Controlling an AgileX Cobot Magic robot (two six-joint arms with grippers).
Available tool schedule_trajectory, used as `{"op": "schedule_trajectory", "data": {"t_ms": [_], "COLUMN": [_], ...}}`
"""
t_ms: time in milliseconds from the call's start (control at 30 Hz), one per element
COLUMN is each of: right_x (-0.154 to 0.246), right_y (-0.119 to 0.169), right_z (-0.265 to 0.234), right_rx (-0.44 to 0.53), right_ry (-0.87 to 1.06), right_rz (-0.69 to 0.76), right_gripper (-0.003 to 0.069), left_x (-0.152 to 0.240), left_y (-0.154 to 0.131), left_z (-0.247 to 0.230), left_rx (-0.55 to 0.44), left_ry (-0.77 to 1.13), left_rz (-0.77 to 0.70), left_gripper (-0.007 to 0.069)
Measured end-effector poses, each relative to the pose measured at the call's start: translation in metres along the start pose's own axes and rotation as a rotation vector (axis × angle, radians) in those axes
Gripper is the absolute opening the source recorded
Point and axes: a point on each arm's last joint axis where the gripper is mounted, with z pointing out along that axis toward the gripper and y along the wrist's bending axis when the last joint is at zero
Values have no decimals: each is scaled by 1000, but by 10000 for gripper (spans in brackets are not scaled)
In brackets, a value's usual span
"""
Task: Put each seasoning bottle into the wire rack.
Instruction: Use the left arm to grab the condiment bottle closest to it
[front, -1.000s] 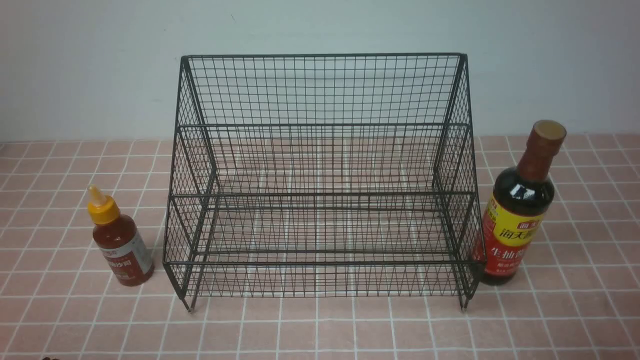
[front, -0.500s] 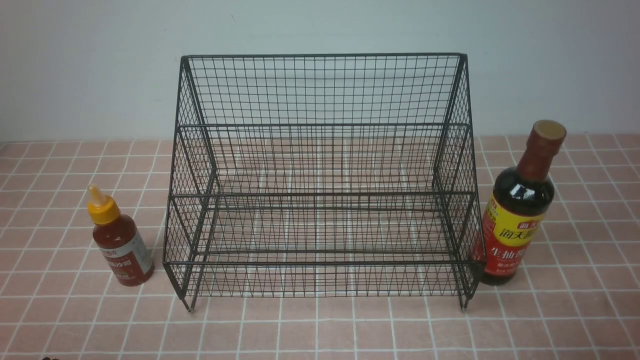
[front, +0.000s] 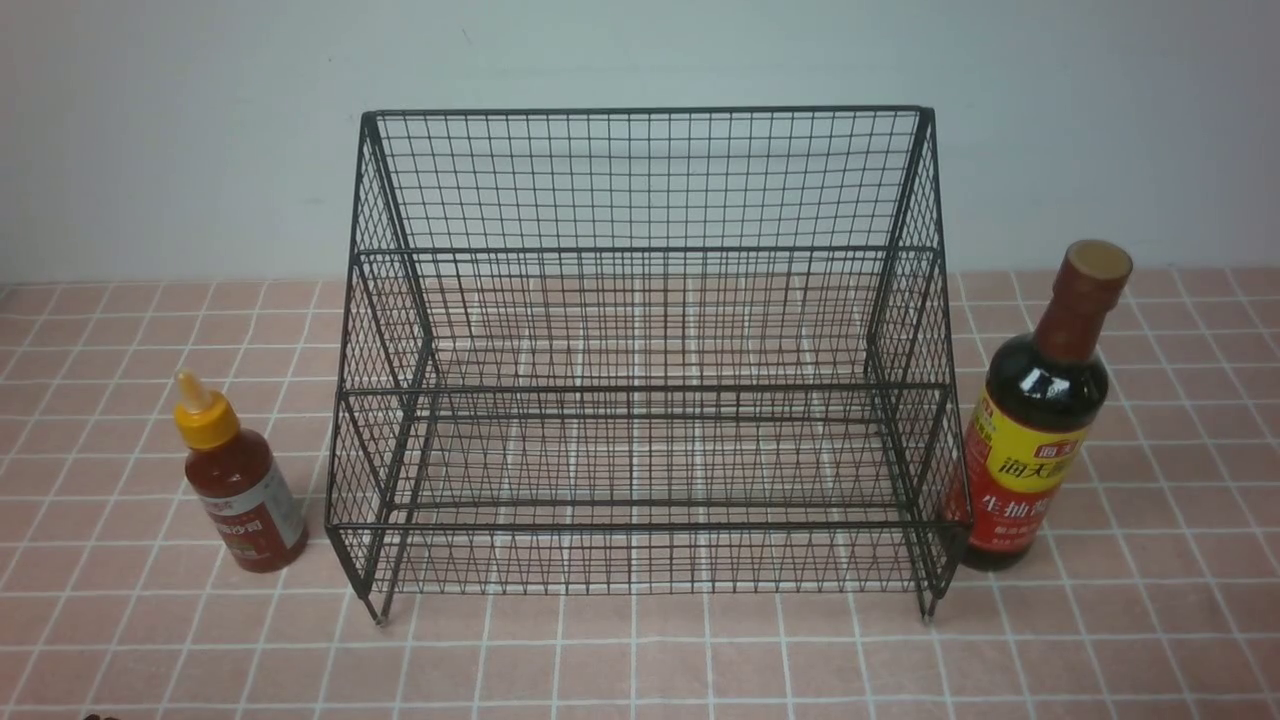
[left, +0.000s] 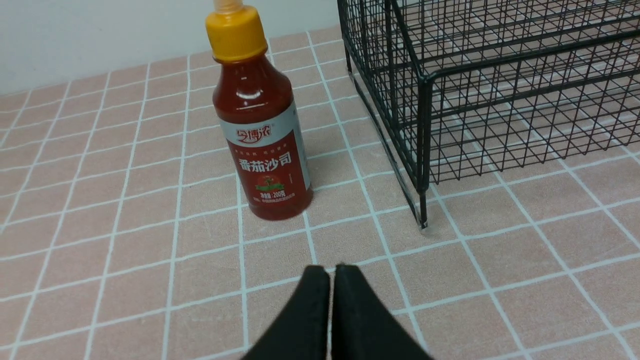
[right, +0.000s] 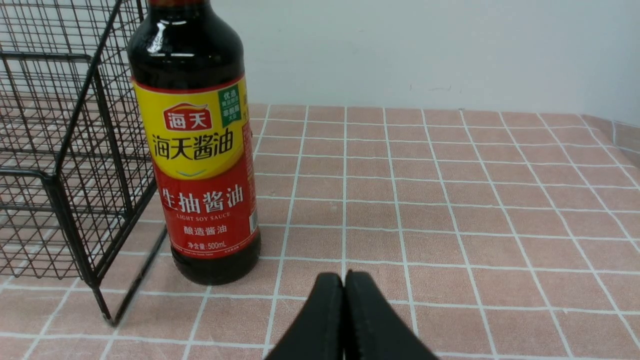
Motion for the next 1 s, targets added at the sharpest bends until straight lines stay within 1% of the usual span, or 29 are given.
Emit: {"op": "schedule_trajectory", "data": {"t_ms": [100,233,333,367,467,500,533,567,633,667,733,800,900,1000], "right_x": [0,0,0,0,0,0,0,0,0,0,0,0,0,0], "right_y": [0,0,0,0,0,0,0,0,0,0,0,0,0,0], "right_z": [0,0,0,0,0,0,0,0,0,0,0,0,0,0], "right_rx": [0,0,0,0,0,0,0,0,0,0,0,0,0,0], "right_ry": [0,0,0,0,0,0,0,0,0,0,0,0,0,0], "right_rz": [0,0,0,0,0,0,0,0,0,0,0,0,0,0], "right_gripper": [-11,-11,-11,-11,-11,-11,-11,-11,-11,-11,-11,-11,-11,-11], "left_x": [-1,-8,-15,-16,-26,-27,-32,-32,-44,-50,-58,-65,-79,-92], "left_y": [0,-2,-2,-2,1,2,5,5,13,17,23,24,23,21], "left_z": [0,0,-1,-1,-4,-4,-6,-6,-12,-17,-25,-28,-22,-6], "left_rx": [0,23,49,49,44,66,30,29,-18,-47,-87,-103,-105,-100], "left_ry": [-19,-97,-173,-178,-299,-311,-371,-378,-540,-634,-762,-805,-752,-645], "left_rz": [-6,-140,-291,-298,-406,-407,-446,-451,-483,-490,-485,-454,-372,-273], "left_gripper": [-6,-6,-6,-6,-6,-6,-6,-6,-6,-6,-6,-6,-6,-6]}}
